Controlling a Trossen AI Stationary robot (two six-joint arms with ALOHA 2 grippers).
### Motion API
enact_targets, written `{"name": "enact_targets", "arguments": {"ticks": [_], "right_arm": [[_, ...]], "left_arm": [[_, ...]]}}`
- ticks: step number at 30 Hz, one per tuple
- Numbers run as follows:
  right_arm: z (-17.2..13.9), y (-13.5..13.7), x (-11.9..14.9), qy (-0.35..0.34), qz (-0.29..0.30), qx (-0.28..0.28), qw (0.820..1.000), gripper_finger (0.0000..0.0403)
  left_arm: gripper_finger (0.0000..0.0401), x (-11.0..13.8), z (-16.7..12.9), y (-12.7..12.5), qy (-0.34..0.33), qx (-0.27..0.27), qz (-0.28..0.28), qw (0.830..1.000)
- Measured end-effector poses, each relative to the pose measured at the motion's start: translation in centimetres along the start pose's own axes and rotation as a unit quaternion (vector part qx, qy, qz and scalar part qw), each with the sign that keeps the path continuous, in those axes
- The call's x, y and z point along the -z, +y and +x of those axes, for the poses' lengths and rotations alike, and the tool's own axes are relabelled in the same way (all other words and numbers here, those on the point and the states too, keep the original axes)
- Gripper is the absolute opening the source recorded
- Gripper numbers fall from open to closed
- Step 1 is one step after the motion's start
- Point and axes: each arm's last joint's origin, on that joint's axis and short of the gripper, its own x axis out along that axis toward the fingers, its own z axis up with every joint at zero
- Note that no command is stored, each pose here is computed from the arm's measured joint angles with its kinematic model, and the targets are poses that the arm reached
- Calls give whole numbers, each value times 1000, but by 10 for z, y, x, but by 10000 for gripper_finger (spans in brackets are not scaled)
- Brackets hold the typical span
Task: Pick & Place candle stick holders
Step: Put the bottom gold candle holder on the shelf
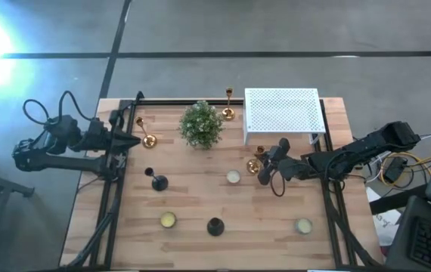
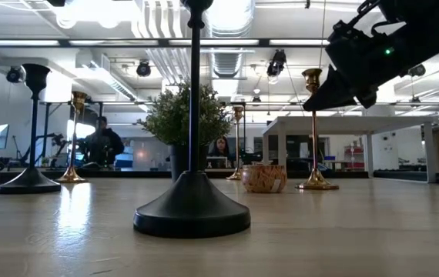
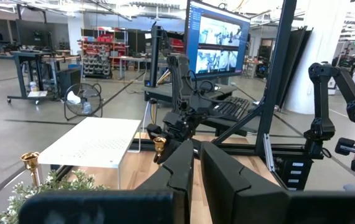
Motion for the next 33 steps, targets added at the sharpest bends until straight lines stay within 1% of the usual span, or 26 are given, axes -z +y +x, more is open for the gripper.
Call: {"name": "enact_targets", "arguments": {"ticks": [2,8,12,18,22,25,28,33], "right_arm": [[0,0,0,0,-1,-1,1000,18],[0,0,0,1,-1,0,1000,15],[-6,-1,-9,7,-4,-6,1000,14],[-30,-6,-47,16,-15,-7,1000,13],[-53,-17,-79,16,-20,1,1000,13],[-69,-30,-98,21,-31,15,999,13],[-84,-46,-116,9,-31,28,999,13],[-106,-78,-137,-33,-19,71,997,13]], "left_arm": [[35,0,0,0,0,0,0,1000],[35,0,0,0,0,0,0,1000],[35,0,0,0,0,0,0,1000],[35,0,0,0,0,0,0,1000],[35,0,0,0,0,0,0,1000],[35,0,0,0,0,0,0,1000],[35,0,0,0,0,0,0,1000],[35,0,0,0,0,0,0,1000]]}}
